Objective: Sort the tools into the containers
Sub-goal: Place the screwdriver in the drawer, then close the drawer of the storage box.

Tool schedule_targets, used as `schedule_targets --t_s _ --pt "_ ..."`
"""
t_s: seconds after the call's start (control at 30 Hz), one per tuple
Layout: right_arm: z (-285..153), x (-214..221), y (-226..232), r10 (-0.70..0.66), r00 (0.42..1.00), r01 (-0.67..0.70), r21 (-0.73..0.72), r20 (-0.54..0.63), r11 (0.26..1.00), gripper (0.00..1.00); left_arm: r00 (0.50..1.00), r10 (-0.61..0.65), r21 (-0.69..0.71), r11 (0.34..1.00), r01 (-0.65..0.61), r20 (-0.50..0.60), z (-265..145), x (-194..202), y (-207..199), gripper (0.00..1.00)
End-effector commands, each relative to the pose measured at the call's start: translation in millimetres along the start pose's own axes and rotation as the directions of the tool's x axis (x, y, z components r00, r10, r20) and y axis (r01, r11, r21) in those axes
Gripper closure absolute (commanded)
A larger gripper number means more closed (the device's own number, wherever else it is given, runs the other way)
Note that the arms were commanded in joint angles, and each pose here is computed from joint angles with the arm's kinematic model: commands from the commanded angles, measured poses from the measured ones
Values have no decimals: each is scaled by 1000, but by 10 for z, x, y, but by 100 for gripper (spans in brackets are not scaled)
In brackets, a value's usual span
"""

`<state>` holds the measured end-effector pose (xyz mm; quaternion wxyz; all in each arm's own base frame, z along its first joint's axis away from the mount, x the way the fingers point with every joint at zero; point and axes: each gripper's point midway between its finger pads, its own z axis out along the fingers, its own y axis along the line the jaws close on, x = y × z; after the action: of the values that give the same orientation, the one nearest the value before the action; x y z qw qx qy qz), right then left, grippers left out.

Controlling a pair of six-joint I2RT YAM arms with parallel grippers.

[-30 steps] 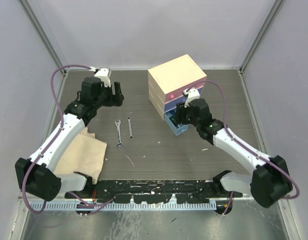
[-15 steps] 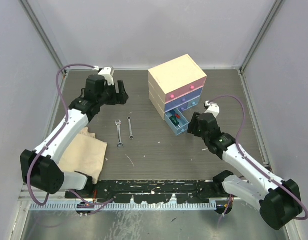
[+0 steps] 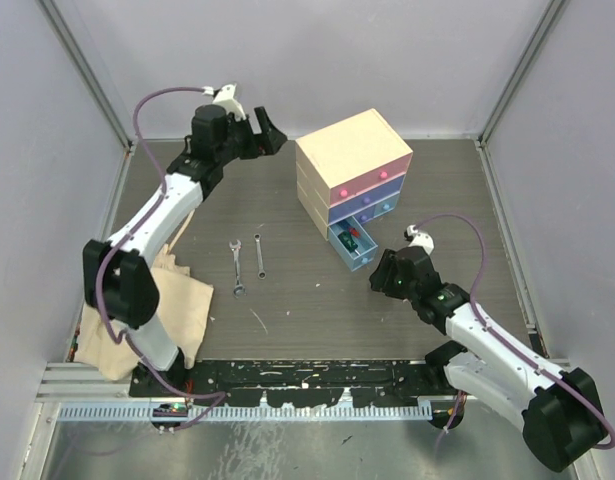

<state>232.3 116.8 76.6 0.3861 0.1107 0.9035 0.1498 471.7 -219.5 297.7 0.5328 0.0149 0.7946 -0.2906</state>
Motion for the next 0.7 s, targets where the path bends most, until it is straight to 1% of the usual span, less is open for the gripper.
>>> schedule_targets --t_s 0.0,0.1,0.13,0.2,0.33,0.43,0.47,0.67 --pt "-10 -5 114 27 1000 -27 -65 1 998 43 993 -25 155 988 7 115 351 -423 -303 13" --pt "-17 3 106 26 1000 -25 -68 3 997 43 993 -23 214 977 -3 118 587 -423 -358 13" --pt "-23 2 107 28 1000 -27 -71 6 997 43 993 -24 232 973 -4 118 653 -413 -369 10" --pt "-32 0 116 28 1000 -27 -79 10 996 43 993 -33 277 961 -1 116 767 -398 -423 9" --pt "-13 38 92 25 1000 -25 -74 2 997 43 994 -83 372 927 52 67 958 -293 -539 10" --pt "3 68 92 21 1000 -21 -74 -11 997 43 996 -83 401 913 68 20 1071 -176 -618 12" --pt "5 72 94 20 1000 -21 -75 -13 997 43 997 -82 408 910 72 6 1098 -137 -634 16" --pt "47 58 18 25 1000 -25 -39 11 999 43 995 -75 438 893 98 -69 1149 94 -665 27"
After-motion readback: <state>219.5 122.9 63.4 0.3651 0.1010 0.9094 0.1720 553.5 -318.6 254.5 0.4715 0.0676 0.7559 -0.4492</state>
